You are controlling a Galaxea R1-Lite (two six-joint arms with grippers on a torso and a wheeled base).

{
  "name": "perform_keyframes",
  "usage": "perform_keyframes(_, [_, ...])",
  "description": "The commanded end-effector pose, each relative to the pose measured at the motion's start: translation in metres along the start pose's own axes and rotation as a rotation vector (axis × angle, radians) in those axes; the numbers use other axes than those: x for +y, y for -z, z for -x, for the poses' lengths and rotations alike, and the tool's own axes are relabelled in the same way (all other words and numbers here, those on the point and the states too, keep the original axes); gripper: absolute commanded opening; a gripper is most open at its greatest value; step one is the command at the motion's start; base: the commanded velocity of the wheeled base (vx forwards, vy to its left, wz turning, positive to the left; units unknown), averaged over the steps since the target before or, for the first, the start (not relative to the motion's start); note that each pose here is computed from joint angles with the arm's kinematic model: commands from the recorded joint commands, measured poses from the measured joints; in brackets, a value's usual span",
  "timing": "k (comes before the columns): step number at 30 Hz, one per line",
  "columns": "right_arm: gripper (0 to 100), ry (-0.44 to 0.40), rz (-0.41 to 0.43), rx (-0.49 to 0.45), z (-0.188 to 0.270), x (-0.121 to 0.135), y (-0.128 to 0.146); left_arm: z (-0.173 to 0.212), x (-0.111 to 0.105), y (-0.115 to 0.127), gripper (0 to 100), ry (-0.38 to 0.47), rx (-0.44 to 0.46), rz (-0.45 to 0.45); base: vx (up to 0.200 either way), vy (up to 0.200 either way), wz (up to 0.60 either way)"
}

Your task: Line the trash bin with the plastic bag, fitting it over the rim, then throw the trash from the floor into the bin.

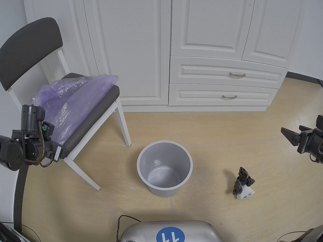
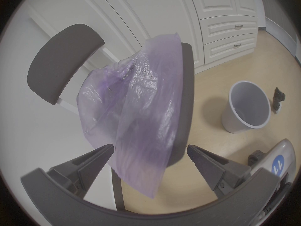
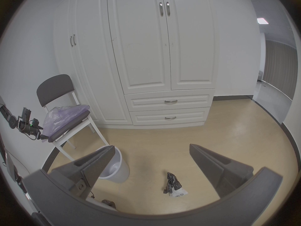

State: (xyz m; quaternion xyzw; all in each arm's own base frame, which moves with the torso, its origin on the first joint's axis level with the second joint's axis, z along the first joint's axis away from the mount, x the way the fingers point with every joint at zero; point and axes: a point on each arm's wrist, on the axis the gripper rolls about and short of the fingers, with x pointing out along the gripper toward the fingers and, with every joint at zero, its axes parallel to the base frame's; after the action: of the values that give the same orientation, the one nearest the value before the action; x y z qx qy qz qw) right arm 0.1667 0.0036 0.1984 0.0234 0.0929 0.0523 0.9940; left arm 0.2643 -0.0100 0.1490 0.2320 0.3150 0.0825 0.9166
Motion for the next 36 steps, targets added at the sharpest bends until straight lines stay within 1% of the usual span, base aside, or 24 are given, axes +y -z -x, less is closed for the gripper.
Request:
perform_keyframes(1, [100,0.003,-0.004,0.016,-0.005,-0.001,0.001,-0.021,-0.002,-0.011,100,-0.02,0.019,-0.006,0.0,0.0,0.0])
perform_keyframes(5, [100,0.009,-0.004,0.008,-0.003,-0.002,0.0,-0.023,-0.001,-0.016,100,-0.038,0.016,-0.012,0.0,0.0,0.0])
perform_keyframes(8, [100,0.011,-0.005,0.004,-0.003,-0.002,-0.001,-0.026,0.002,-0.015,100,-0.08,0.036,-0.044,0.0,0.0,0.0])
perform_keyframes(11, [100,0.012,-0.006,0.002,-0.003,-0.002,-0.001,-0.028,0.004,-0.012,100,-0.096,0.056,-0.049,0.0,0.0,0.0])
perform_keyframes(15, [100,0.018,-0.007,-0.009,-0.001,-0.003,-0.003,-0.029,0.007,-0.012,100,-0.104,0.056,-0.039,0.0,0.0,0.0])
perform_keyframes(17, [100,0.031,-0.011,-0.016,0.0,-0.007,-0.004,-0.031,0.013,-0.009,100,-0.119,0.068,-0.03,0.0,0.0,0.0])
perform_keyframes(22, [100,0.018,-0.011,-0.034,0.001,-0.008,-0.006,-0.031,0.016,-0.004,100,-0.127,0.083,-0.015,0.0,0.0,0.0])
perform_keyframes(31, [100,0.016,-0.01,-0.032,0.001,-0.008,-0.005,-0.006,0.03,-0.016,100,-0.153,0.003,0.008,0.0,0.0,0.0])
perform_keyframes(36, [100,0.016,-0.008,-0.035,0.001,-0.008,-0.005,-0.002,0.032,-0.019,100,-0.152,-0.018,0.015,0.0,0.0,0.0])
